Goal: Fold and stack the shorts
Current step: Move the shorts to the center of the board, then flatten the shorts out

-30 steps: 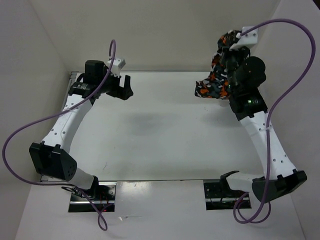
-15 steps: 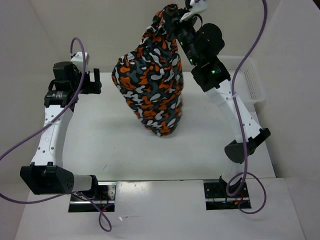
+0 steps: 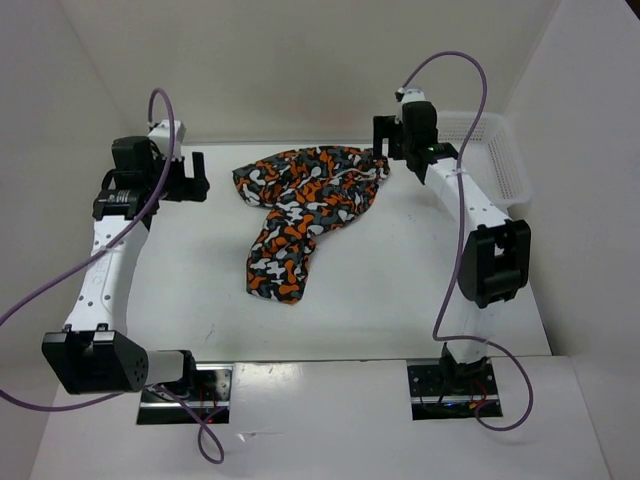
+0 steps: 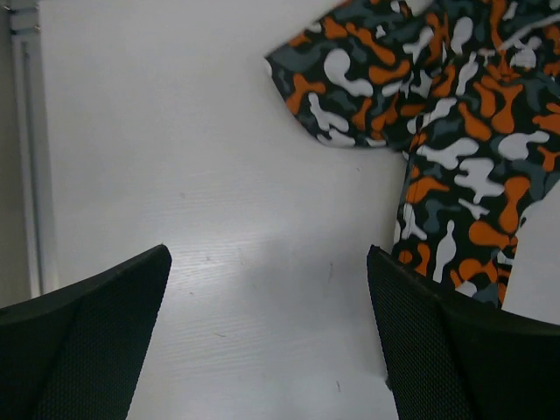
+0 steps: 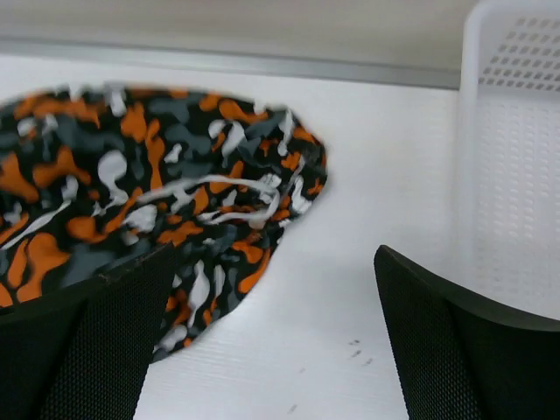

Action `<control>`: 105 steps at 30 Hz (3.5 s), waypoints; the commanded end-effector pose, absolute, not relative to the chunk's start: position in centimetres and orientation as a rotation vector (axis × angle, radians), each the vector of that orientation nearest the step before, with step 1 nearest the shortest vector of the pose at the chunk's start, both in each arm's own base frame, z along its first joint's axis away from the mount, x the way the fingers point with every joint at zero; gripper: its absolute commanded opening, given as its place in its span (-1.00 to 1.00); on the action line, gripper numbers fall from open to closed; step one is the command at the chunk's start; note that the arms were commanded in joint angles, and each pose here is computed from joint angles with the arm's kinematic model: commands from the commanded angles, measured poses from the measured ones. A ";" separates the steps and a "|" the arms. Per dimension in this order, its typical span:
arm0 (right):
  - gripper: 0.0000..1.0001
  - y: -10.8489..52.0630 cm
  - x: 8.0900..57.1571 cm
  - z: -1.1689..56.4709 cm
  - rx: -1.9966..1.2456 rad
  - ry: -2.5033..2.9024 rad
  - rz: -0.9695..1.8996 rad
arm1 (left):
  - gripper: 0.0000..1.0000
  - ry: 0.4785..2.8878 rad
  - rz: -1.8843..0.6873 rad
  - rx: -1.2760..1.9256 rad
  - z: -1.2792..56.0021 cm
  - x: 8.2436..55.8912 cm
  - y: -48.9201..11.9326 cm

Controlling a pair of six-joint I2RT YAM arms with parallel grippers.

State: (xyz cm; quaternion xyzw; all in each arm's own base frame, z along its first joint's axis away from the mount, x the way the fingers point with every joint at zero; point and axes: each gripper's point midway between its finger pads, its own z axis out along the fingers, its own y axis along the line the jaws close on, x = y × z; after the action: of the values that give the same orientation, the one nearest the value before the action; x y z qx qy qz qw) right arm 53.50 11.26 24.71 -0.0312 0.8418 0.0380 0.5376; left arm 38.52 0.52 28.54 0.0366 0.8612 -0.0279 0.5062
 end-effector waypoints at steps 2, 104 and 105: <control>0.97 17.2 52.1 27.8 -0.295 1.955 0.191 | 0.99 2.224 -0.276 0.172 23.6 36.0 -2.6; 0.44 20.8 29.3 3.0 -1.674 2.099 -0.032 | 0.35 2.801 0.225 0.392 3.7 24.3 -2.1; 0.27 20.6 29.1 3.0 -1.692 2.097 -0.036 | 0.35 2.821 0.229 0.398 3.2 23.8 -2.0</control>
State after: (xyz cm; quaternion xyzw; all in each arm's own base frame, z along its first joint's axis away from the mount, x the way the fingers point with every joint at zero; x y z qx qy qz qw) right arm 29.13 20.00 3.65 -0.5681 0.7928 -0.0026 0.2209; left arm 24.07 -2.22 4.22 0.1375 0.9759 0.0766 0.1509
